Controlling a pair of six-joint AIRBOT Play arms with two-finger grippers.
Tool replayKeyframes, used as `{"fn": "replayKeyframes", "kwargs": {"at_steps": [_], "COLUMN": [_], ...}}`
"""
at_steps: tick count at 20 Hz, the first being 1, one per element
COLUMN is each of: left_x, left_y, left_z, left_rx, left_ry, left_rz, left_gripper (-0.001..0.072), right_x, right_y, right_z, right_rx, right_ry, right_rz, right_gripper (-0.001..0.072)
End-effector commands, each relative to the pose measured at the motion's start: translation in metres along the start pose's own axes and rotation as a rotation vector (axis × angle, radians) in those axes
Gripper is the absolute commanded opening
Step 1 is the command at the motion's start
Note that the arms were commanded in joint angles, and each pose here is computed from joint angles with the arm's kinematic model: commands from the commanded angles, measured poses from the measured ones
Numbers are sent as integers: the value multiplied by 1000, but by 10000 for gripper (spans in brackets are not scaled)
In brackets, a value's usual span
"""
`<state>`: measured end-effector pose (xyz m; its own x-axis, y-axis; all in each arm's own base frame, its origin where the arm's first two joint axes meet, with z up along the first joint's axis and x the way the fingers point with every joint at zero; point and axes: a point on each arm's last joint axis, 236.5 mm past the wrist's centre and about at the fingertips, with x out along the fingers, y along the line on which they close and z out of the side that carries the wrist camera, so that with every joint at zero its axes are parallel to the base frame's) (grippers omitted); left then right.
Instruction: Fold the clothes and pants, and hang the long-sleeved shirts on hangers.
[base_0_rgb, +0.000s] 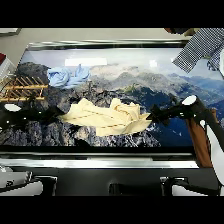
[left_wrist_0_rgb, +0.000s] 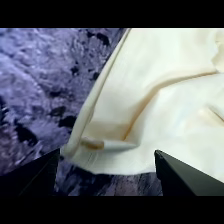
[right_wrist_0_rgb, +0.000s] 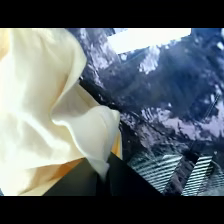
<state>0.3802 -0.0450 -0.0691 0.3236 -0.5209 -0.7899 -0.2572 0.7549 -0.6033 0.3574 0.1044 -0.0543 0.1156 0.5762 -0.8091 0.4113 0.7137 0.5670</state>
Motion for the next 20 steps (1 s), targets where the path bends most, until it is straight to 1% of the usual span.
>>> {"fn": "replayKeyframes", "kwargs": {"at_steps": [1,2,3,4,5,6,8,11,13,15,18,20], "left_x": [30,35,38,39,38,33,16,-28,-71,-136,-248,-326], "left_y": [-7,-9,-10,-11,-14,-19,-37,-87,-130,-180,-227,-249], "left_z": [-1,0,2,5,8,16,33,63,80,93,98,81], "left_rx": [-31,-40,-39,-33,-20,-6,35,154,262,397,516,534], "left_ry": [7,2,-6,-17,-26,-41,-74,-139,-208,-336,-588,-768], "left_rz": [-49,-54,-52,-49,-52,-59,-86,-152,-197,-219,-118,-56], "left_gripper": [669,663,588,336,48,14,13,11,11,11,11,11], "right_x": [-1,-1,-1,-2,-2,-2,-8,-41,-89,-153,-265,-333], "right_y": [0,0,0,0,0,0,4,31,69,116,179,202], "right_z": [-9,-10,-11,-11,-12,-12,-6,16,30,26,-12,-57], "right_rx": [-2,-2,-2,-2,-2,-4,-26,-107,-237,-415,-651,-761], "right_ry": [35,39,42,43,44,44,3,-157,-321,-493,-787,-972], "right_rz": [-5,-6,-6,-6,-6,-6,-3,28,78,124,179,188], "right_gripper": [27,27,27,27,27,26,26,26,25,25,25,25]}}
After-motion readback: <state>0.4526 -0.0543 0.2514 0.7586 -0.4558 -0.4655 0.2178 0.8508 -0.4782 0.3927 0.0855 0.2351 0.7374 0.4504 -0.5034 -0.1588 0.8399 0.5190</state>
